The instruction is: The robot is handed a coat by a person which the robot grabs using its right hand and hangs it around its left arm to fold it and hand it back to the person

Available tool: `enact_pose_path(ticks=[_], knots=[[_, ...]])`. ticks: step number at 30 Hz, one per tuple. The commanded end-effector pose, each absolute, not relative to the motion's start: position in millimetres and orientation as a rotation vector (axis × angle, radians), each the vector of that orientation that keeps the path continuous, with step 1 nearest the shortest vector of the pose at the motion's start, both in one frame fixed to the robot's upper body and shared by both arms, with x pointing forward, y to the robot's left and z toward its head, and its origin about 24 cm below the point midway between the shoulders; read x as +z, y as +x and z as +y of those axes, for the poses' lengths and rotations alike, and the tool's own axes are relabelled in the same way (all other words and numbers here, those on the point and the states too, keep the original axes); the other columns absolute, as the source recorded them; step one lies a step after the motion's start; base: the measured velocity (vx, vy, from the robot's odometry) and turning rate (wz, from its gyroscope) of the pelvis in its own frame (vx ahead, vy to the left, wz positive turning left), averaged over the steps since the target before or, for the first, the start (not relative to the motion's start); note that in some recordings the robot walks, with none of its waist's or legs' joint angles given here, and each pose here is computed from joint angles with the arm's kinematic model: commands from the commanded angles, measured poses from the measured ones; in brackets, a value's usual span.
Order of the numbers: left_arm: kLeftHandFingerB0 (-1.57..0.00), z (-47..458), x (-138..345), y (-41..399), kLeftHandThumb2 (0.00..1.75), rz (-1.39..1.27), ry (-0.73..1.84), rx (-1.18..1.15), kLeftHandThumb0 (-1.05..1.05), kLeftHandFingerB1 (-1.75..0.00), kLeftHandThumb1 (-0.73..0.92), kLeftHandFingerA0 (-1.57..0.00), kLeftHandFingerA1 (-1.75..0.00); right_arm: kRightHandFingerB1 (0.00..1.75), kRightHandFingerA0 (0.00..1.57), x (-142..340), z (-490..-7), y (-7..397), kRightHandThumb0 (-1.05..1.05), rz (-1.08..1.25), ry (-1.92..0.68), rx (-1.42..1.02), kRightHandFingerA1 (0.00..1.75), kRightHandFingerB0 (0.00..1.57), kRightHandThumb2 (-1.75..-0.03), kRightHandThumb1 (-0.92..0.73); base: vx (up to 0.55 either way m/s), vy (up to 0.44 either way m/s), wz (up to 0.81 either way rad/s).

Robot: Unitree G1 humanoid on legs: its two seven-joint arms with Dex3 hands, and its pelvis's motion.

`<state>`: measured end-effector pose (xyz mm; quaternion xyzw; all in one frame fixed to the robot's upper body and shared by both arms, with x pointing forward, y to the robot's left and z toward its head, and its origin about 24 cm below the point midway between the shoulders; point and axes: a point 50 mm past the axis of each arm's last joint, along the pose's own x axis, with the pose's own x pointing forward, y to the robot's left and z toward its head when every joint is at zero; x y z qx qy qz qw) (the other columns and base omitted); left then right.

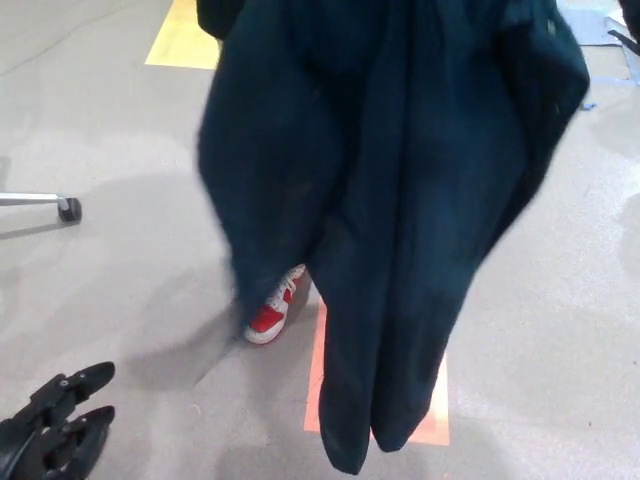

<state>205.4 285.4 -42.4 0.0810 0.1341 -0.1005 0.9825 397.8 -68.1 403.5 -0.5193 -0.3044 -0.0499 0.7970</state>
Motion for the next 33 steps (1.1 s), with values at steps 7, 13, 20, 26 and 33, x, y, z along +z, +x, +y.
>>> enact_pose_path(ticks=[7, 13, 20, 26, 33], knots=[[-0.09, 262, -37, 200, 0.82, 0.248, -0.041, -0.347, -0.89, -0.29, 0.72, -0.08, -0.29, 1.23, 1.00, 445, -52, 374, -0.38, -0.837, -1.014, -0.188, 1.49, 0.84, -0.69, -0.85, 0.00, 0.000, 0.00], [-0.10, 239, -29, 193, 0.67, 0.211, -0.077, -0.449, -0.79, -0.26, 0.87, -0.11, -0.28, 0.82, 1.06, 442, -48, 375, -0.38, -0.839, -1.017, -0.161, 1.02, 0.92, -0.65, -0.85, 0.00, 0.000, 0.00], [-0.08, 200, -6, 178, 0.87, 0.162, -0.042, -0.699, -0.86, -0.26, 0.76, -0.08, -0.26, 1.17, 0.90, 428, -42, 380, -0.33, -0.824, -1.035, -0.137, 1.51, 0.76, -0.68, -0.80, 0.00, 0.000, 0.00], [-0.07, 155, 12, 173, 1.10, 0.106, -0.084, -0.846, -0.86, -0.24, 0.78, -0.07, -0.23, 0.84, 0.94, 427, -33, 378, -0.33, -0.847, -1.040, -0.095, 1.33, 0.86, -0.64, -0.82, 0.00, 0.000, 0.00], [-0.07, 120, 31, 177, 1.13, 0.027, -0.007, -0.983, -0.86, -0.23, 0.81, -0.07, -0.26, 0.87, 1.10, 426, -23, 376, -0.40, -0.825, -0.999, -0.036, 0.96, 0.90, -0.65, -0.85, 0.00, 0.000, 0.00]])
